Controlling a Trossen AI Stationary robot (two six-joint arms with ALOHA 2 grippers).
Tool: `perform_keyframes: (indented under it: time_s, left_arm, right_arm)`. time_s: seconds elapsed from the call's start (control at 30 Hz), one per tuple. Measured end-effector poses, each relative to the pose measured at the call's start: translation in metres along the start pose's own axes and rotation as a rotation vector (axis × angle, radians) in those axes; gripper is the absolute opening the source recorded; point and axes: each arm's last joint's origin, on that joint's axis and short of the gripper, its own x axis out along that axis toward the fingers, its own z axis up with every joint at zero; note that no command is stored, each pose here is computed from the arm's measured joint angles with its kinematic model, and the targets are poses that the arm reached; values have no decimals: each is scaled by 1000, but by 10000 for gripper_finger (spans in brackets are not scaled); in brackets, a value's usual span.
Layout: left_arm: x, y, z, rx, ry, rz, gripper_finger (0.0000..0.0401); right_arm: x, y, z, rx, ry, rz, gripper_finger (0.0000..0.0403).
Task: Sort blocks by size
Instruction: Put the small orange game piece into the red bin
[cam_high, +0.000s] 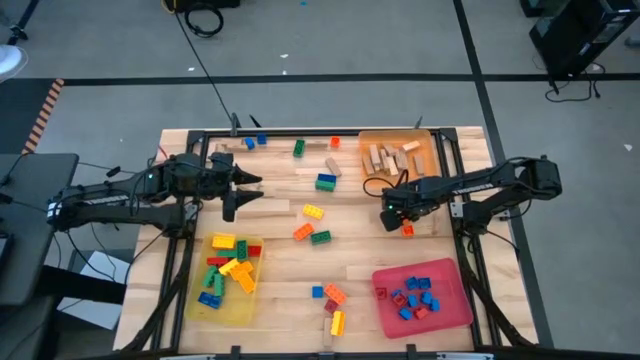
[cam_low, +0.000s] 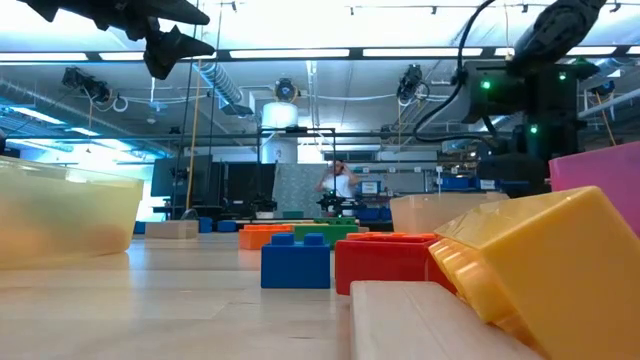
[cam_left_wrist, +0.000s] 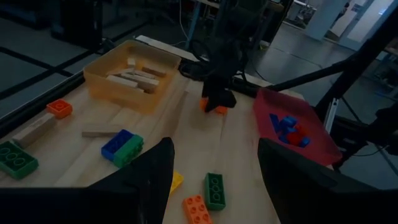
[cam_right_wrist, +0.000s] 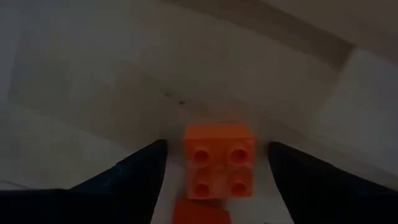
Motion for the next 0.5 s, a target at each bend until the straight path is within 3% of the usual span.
perform_keyframes:
  time_s: [0.13,0.3,0.5]
  left_arm:
    - [0,0,0,0,-1,0,239]
    - [0,0,0,0,-2,0,239]
    - [0,-1,3,20,-29,-7,239]
  right_arm:
    - [3,-1,-1,4,6,16,247]
    - [3,-1,-1,-5,5,18,158]
    - [-4,2,1,-7,17,22,153]
